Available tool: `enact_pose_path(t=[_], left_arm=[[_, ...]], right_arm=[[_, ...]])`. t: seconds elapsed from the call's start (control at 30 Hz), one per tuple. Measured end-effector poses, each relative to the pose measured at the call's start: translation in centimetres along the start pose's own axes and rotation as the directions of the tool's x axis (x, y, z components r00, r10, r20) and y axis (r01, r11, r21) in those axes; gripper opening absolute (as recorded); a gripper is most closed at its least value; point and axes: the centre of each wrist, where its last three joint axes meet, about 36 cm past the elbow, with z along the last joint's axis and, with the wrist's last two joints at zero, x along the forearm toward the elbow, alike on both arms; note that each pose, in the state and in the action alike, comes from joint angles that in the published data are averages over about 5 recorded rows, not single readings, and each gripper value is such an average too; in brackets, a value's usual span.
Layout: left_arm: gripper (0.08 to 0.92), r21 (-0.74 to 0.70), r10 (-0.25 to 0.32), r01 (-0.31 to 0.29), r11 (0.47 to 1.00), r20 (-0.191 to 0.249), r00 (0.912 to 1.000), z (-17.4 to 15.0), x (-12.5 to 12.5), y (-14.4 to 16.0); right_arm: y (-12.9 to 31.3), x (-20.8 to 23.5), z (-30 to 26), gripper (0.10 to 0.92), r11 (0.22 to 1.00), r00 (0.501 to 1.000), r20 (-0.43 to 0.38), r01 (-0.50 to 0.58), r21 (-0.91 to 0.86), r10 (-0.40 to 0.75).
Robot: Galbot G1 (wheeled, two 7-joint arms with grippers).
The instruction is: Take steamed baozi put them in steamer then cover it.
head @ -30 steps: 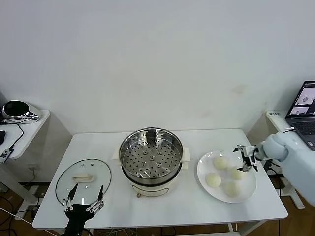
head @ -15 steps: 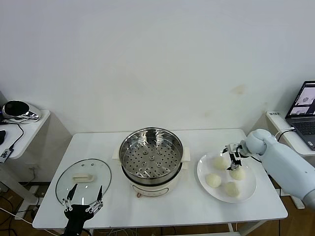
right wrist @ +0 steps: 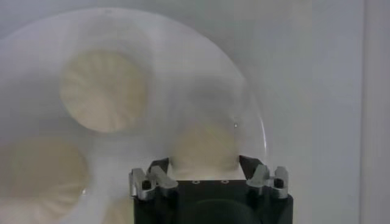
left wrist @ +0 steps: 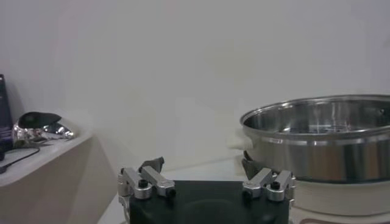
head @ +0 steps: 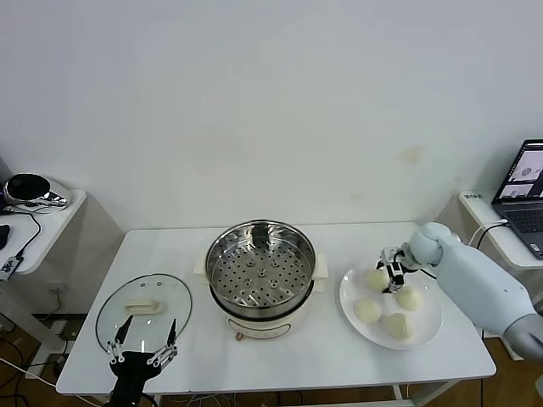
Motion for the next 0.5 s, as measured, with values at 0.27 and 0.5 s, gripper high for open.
enact_pose_path(t=[0.27,0.5], left_arm=[[0.823,-0.002,-0.003,0.003,1.0,-0.001,1.0,0.1,0.1,0.1],[0.823,0.002,-0.001,0.001,1.0,-0.006,1.0,0.3,0.2,0.4]], right_arm=[[-0.5,1.4,-0.3,0.548,1.0,1.0,0.002,-0.003,0.009,0.003],[-1.6,6.1,-0.4,0.553,0.998,0.999,0.024,-0.049,0.032,0.048]])
